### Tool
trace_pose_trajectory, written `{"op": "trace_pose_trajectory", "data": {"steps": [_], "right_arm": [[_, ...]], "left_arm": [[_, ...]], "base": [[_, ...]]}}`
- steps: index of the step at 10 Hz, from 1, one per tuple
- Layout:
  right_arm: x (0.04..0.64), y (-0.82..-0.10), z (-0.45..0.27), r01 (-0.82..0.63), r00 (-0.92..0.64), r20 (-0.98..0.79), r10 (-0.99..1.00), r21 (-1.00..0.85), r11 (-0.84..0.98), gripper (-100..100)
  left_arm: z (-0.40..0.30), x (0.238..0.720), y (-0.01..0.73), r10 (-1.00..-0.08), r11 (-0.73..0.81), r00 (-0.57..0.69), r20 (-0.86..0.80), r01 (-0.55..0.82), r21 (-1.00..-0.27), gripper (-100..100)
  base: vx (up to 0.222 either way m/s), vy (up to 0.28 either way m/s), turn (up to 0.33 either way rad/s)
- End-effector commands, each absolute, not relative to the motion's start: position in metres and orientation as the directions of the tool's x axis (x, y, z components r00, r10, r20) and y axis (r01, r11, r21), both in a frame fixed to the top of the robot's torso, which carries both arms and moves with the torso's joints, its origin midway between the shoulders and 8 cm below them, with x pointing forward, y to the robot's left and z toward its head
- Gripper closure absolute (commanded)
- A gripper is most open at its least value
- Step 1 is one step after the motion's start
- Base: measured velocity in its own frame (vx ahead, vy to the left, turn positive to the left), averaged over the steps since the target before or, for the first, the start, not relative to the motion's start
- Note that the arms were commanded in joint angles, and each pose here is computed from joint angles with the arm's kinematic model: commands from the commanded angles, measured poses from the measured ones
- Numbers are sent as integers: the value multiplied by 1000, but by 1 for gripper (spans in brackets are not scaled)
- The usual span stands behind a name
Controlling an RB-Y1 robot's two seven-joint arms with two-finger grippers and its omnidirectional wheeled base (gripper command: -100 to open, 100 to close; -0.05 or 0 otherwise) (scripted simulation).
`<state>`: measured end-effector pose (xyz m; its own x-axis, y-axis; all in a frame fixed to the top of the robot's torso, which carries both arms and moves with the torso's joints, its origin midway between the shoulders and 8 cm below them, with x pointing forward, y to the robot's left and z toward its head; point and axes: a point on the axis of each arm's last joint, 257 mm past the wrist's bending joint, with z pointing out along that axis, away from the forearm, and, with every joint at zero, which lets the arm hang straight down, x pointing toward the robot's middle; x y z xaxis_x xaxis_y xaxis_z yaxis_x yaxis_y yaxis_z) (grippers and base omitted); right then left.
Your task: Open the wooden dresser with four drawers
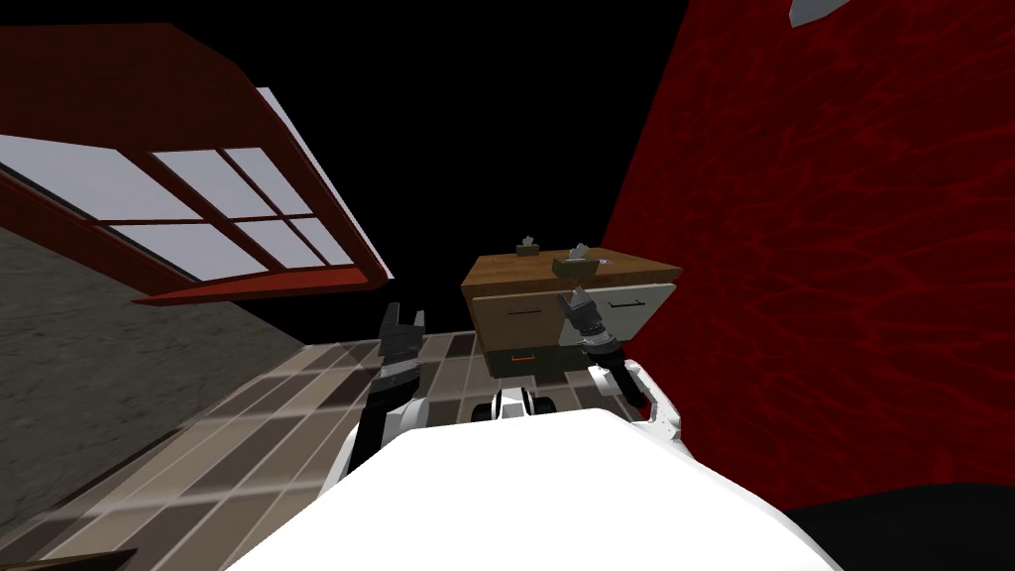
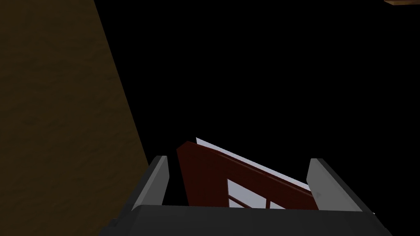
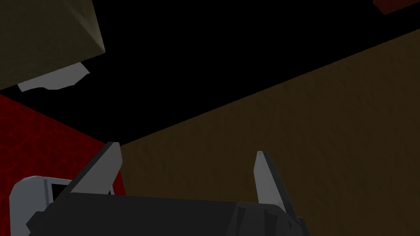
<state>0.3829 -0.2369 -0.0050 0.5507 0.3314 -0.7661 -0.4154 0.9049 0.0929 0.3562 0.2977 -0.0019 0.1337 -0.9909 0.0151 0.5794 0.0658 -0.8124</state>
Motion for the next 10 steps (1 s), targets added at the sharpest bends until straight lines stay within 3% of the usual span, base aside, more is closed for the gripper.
{"op": "trace_pose_trajectory", "data": {"steps": [1, 10], "right_arm": [[388, -235, -8, -365, 581, -780, 233, 5, 931, -100], [402, -234, -22, -192, 640, -764, -83, -264, 945, -100]], "left_arm": [[-2, 356, 298, -991, 66, 134, 15, 579, -812, 0], [-2, 356, 298, -991, 66, 134, 15, 579, -812, 0]], "base": [[0, 49, -25], [0, 43, -19]]}}
